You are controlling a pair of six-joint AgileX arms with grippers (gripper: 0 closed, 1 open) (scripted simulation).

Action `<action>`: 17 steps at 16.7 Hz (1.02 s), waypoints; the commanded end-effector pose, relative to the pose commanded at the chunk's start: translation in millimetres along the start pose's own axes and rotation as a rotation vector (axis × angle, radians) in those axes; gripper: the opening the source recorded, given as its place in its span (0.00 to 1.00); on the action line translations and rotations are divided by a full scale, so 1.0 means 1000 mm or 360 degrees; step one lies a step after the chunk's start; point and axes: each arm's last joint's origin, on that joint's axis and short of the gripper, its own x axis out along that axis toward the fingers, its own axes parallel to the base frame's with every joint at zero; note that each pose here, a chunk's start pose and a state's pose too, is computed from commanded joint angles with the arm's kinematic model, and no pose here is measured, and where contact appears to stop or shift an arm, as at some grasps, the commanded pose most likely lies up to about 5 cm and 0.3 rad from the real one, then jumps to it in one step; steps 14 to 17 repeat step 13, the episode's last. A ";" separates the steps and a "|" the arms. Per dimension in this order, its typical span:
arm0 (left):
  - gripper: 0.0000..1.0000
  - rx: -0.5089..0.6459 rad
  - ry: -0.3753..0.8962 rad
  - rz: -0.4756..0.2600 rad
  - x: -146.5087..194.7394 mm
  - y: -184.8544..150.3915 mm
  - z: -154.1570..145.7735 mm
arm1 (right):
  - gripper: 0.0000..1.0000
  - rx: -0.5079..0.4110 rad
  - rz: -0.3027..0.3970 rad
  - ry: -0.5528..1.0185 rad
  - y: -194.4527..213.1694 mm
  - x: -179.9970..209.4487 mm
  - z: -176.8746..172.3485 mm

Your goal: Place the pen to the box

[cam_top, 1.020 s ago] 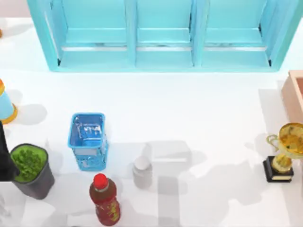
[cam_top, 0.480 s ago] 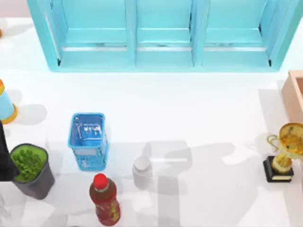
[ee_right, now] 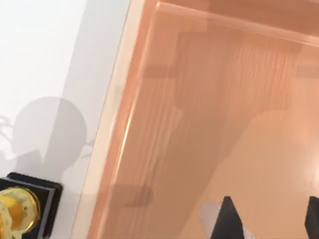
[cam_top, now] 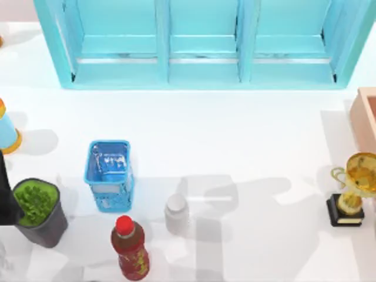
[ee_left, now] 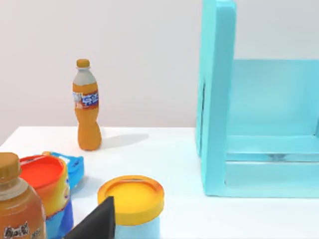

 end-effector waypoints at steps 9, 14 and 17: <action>1.00 0.0000 0.0000 0.0000 0.000 0.000 0.000 | 1.00 0.0000 0.0000 0.0000 0.000 0.000 0.000; 1.00 0.0000 0.0000 0.0000 0.000 0.000 0.000 | 1.00 0.0000 0.0000 0.0000 0.000 0.000 0.000; 1.00 0.0000 0.0000 0.0000 0.000 0.000 0.000 | 1.00 0.0000 0.0000 0.0000 0.000 0.000 0.000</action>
